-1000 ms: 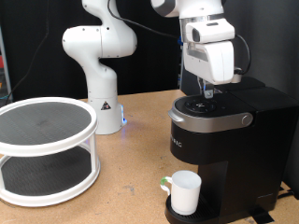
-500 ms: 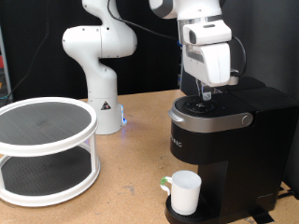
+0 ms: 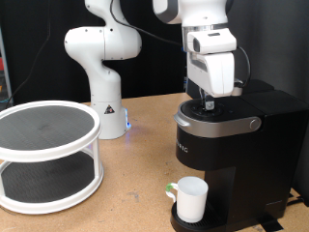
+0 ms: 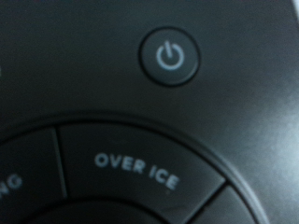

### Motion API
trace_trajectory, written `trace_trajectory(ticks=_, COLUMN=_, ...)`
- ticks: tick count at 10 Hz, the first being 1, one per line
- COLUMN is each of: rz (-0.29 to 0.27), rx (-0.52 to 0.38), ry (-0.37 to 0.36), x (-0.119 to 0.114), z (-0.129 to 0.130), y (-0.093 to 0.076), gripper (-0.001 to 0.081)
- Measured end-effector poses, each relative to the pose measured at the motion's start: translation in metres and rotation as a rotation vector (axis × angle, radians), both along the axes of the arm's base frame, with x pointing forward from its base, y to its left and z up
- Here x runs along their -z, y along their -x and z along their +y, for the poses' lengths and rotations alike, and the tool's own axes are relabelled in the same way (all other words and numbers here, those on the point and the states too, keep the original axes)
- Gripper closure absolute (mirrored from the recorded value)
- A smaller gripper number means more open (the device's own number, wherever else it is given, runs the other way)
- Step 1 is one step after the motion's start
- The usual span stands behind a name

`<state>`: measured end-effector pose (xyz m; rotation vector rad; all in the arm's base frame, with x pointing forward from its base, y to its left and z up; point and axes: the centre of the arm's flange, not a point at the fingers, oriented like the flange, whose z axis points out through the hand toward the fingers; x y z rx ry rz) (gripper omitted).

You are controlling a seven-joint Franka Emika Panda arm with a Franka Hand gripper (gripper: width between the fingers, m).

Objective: Make a cup of coffee with the keurig machine

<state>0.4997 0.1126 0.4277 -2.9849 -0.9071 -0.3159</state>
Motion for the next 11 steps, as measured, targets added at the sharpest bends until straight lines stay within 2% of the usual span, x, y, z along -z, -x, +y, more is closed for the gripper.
trace_trajectory(ticks=6, rz=0.008, rx=0.012, ry=0.017, x=0.001, z=0.002, y=-0.002, gripper=0.0799)
trace_trajectory(ticks=8, rz=0.051, rx=0.014, ry=0.023, x=0.001, z=0.002, y=-0.006, gripper=0.0799)
trace_trajectory(ticks=11, rz=0.15, rx=0.017, ry=0.022, x=0.001, z=0.001, y=-0.018, gripper=0.0799)
